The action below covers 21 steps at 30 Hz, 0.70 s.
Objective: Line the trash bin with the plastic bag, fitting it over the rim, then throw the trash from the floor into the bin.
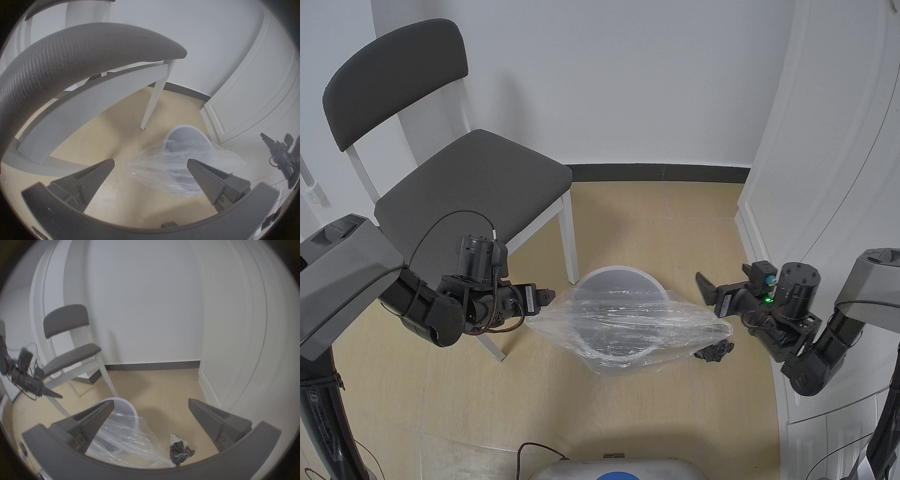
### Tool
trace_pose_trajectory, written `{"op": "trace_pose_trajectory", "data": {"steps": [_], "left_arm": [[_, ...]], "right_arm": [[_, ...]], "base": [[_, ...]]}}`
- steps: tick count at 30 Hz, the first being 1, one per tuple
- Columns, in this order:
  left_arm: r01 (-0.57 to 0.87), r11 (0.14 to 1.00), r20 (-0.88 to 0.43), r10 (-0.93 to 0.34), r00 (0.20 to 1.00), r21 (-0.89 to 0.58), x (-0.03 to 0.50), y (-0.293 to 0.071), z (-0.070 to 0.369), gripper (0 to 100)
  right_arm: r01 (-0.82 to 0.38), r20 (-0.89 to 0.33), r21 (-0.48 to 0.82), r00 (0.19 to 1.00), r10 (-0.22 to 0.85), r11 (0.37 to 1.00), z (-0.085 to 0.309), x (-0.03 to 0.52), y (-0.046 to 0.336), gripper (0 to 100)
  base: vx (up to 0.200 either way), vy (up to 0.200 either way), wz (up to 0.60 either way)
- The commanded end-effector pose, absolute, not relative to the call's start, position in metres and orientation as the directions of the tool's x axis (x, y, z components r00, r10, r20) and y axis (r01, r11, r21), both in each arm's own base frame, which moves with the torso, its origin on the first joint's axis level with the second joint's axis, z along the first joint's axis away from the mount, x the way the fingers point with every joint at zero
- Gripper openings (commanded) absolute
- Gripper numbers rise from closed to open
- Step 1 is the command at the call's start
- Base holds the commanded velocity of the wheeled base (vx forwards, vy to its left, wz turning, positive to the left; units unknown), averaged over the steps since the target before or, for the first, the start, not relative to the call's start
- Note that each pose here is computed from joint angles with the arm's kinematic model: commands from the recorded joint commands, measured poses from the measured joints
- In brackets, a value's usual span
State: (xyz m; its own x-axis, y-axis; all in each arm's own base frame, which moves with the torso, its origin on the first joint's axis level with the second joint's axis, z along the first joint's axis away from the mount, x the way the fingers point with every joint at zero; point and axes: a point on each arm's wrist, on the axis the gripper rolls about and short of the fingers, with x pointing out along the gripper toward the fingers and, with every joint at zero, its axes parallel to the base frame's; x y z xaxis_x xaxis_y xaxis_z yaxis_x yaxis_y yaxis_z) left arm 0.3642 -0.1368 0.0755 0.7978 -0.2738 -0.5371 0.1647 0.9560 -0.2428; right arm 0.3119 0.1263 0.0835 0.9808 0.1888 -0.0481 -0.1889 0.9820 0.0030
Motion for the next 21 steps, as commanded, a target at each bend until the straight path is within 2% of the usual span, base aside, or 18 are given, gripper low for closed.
{"op": "trace_pose_trajectory", "data": {"steps": [1,2,3,5,9,17,21], "left_arm": [[0.208,0.949,-0.507,-0.304,0.806,-0.239,0.349,-0.143,0.082,100],[0.208,0.949,-0.507,-0.304,0.806,-0.239,0.349,-0.143,0.082,100],[0.216,0.948,-0.507,-0.308,0.805,-0.234,0.345,-0.144,0.083,100],[0.222,0.947,-0.501,-0.313,0.807,-0.234,0.342,-0.145,0.087,100],[0.228,0.945,-0.486,-0.318,0.814,-0.236,0.336,-0.143,0.096,100],[0.232,0.943,-0.467,-0.322,0.824,-0.239,0.333,-0.141,0.104,100],[0.241,0.939,-0.44,-0.328,0.836,-0.244,0.329,-0.14,0.11,100]], "right_arm": [[-0.293,-0.088,-0.234,0.956,0.28,0.927,0.069,0.329,0.181,100],[-0.293,-0.091,-0.252,0.956,0.279,0.922,0.068,0.331,0.182,100],[-0.297,-0.101,-0.343,0.955,0.279,0.891,0.065,0.342,0.188,100],[-0.301,-0.104,-0.427,0.953,0.285,0.853,0.06,0.352,0.196,100],[-0.316,-0.106,-0.545,0.945,0.311,0.776,0.041,0.363,0.216,100],[-0.386,-0.195,-0.657,0.916,0.35,0.647,-0.001,0.364,0.221,100],[-0.409,-0.228,-0.671,0.907,0.353,0.618,-0.012,0.365,0.214,100]], "base": [[0.0,0.0,0.0],[0.0,0.0,0.0],[0.0,0.0,0.0],[0.0,0.0,0.0],[0.0,0.0,0.0],[0.0,0.0,0.0],[0.0,0.0,0.0]]}}
